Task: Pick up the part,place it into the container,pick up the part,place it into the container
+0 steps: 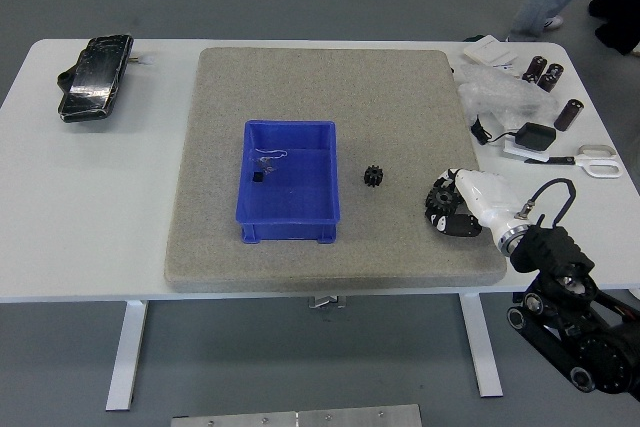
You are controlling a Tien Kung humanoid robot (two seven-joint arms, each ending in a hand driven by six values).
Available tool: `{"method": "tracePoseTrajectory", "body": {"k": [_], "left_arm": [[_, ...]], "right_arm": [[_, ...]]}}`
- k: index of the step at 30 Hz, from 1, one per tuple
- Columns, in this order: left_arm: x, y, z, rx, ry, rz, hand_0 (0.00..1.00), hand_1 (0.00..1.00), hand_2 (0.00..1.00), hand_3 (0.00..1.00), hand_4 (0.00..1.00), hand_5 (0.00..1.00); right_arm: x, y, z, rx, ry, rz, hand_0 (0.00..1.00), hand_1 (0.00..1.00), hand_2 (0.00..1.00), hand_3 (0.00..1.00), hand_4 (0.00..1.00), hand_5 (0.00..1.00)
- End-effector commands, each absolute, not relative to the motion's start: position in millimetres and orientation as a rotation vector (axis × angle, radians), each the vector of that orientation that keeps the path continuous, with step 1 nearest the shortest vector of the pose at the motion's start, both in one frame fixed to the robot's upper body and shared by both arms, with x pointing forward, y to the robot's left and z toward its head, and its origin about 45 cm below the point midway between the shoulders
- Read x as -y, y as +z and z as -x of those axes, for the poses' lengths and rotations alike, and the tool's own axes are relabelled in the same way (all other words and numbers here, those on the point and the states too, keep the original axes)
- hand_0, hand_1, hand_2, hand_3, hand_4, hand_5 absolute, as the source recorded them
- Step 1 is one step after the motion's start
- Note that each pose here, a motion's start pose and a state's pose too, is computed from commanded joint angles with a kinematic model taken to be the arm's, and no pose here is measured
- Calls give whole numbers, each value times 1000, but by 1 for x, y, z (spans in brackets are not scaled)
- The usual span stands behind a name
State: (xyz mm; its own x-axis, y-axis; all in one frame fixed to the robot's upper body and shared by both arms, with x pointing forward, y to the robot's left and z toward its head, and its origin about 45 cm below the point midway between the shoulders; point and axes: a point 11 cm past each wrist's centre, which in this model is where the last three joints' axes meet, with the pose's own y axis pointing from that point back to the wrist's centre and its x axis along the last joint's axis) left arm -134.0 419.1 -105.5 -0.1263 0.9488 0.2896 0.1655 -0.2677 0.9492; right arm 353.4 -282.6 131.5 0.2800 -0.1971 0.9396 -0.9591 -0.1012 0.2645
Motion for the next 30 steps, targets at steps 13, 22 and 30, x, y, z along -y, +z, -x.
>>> {"method": "tracePoseTrajectory", "body": {"k": [13,22,30], "left_arm": [[-417,-105,137,-1295,1458,-1460,676,670,655,665,727,220],[-416,-106,139,-1303,1452,-1463,675,669,654,659,725,219],[-416,-106,139,-1302,1453,-1465,675,668,651,659,721,216]], "right_arm": [[180,177,-373,1142,1174,-1731,395,457,408,462,279,2],[97,187,-364,1045,1288,-1874,403,461,412,459,280,2],[72,176,-356,928,1289,-1915,729,700,695,677,479,209]]}}
